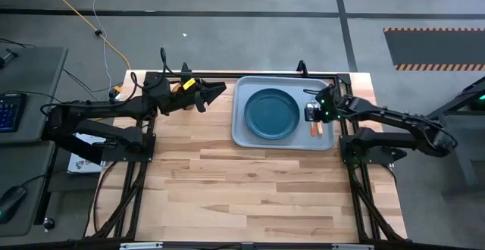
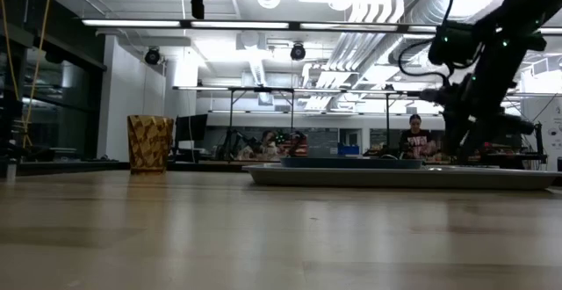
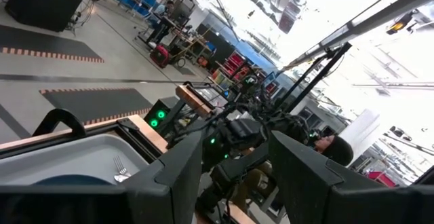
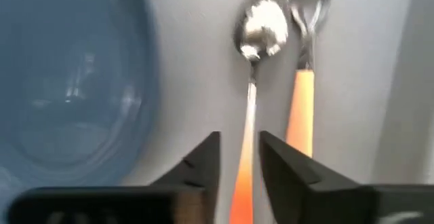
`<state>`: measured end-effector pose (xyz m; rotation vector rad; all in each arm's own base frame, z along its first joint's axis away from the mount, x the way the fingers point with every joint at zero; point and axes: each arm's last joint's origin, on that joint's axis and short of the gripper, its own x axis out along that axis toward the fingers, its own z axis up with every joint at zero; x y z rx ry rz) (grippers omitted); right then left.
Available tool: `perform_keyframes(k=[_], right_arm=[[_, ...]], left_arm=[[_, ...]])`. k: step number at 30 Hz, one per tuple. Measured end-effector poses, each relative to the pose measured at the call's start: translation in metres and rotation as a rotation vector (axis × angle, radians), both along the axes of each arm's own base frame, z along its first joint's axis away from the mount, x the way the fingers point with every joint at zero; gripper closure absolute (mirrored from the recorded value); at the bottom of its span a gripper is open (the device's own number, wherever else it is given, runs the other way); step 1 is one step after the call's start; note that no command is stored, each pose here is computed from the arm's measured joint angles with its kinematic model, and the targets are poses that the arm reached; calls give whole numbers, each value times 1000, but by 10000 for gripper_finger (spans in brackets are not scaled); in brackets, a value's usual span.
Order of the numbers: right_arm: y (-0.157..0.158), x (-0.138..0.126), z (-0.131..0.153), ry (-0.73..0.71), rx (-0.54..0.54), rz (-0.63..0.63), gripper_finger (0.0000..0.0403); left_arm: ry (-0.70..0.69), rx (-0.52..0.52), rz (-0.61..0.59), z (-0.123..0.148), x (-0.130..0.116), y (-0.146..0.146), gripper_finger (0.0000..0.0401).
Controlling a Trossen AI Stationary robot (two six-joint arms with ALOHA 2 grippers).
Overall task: Pick and place plate/cup/fork/spoon on tray
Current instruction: Put the orange spoon on the blue tray to the right of the blue plate
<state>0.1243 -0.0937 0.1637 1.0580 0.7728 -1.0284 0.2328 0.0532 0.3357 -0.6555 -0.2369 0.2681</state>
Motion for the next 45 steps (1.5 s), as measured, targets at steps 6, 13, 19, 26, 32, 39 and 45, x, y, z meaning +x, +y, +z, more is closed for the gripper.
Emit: perform_keyframes(k=[6, 13, 19, 26, 32, 39, 45], right_arm=[[0, 4, -15, 14, -53, -54, 218], [-3, 11, -25, 63, -59, -60, 221], [-2, 17, -33, 92, -47, -39, 260], [1, 19, -36, 136, -58, -53, 338], [4, 15, -24, 25, -20, -19, 390], [9, 13, 20, -379, -117, 203, 399], [24, 27, 66, -1021, -226, 431, 401]], left_arm=[[0, 0, 0, 0, 0, 0, 238], [0, 0, 1, 0, 0, 0, 238], [0, 0, 4, 0, 0, 0, 238], [0, 0, 6, 0, 0, 0, 238], [1, 3, 6, 0, 0, 0, 238], [3, 9, 7, 0, 0, 0, 238], [-19, 41, -12, 2, 2, 0, 238]])
